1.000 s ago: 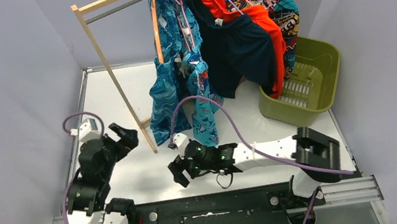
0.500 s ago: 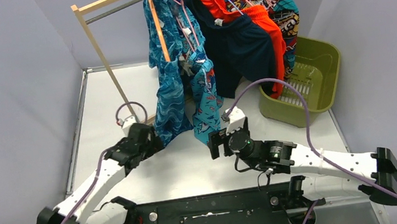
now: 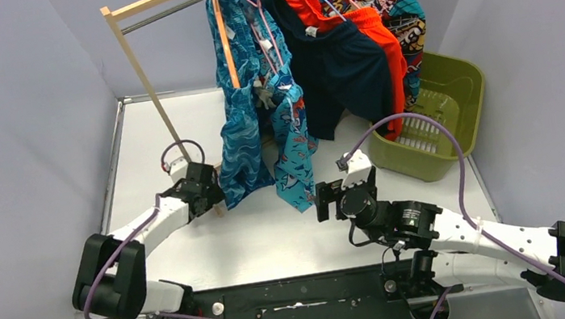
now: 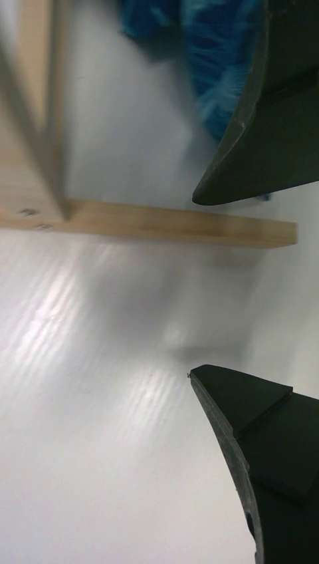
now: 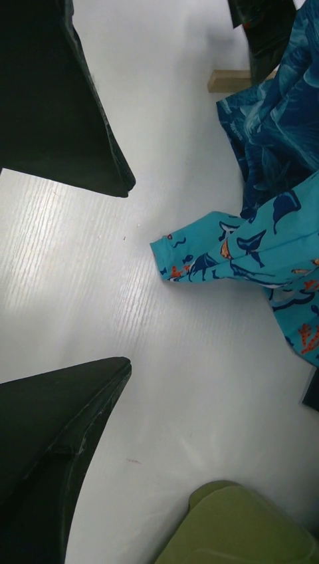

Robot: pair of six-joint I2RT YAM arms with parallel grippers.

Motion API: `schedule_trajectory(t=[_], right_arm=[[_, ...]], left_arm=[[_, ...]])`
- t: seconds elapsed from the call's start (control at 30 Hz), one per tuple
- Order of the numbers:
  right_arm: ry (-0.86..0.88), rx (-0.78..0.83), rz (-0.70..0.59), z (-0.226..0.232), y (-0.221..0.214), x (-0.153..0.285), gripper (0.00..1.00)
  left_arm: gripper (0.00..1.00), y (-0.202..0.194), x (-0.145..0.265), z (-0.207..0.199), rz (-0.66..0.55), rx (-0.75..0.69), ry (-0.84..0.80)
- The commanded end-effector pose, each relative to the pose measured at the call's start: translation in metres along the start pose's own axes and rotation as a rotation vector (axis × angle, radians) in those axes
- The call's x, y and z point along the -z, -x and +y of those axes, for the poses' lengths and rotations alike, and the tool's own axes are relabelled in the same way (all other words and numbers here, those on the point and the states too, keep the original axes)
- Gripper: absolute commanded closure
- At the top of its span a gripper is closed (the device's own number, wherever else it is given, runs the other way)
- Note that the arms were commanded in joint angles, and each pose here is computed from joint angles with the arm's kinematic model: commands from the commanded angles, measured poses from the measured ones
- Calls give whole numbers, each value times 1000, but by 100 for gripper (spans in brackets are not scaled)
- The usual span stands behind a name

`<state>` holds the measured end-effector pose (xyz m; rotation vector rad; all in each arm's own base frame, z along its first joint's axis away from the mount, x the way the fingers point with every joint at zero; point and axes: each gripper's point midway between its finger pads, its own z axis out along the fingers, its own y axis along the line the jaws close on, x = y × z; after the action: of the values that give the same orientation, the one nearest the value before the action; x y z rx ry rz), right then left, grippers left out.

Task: Remove the shorts from the hanger
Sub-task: Adjust the clothes rod at the center of the board.

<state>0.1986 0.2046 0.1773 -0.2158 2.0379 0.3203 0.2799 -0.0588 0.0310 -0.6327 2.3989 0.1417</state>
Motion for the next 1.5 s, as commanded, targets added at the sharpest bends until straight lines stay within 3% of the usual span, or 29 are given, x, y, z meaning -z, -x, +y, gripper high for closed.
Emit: schedule_trajectory(t=[0.0,0.23,0.53,0.8,0.93,1.1,1.3,1.47], right_arm=[[-76,-26,-39,-22,6,6,3],[-108,-48,-56,-41,10,15,0],[-246,-97,-52,-73,8,26,2],[-446,-113,-96,-121,37,48,2],[-509,-112,-90,-142,60,47,2],[-556,-154,-10,-180,74,27,2],[-487,-273,68,-221,83,-4,2],[-437,-288,113,-224,93,-28,2]], left_arm=[[8,64,-21,-10,-125,104,-19],[13,107,-52,-31,-197,57,-24],[16,153,-97,2,-190,150,17],[17,187,-129,19,-198,117,89],[17,184,-144,54,-166,186,146],[19,172,-146,61,-138,219,101],[36,143,-147,59,-46,215,64],[40,121,-131,68,-12,231,50]])
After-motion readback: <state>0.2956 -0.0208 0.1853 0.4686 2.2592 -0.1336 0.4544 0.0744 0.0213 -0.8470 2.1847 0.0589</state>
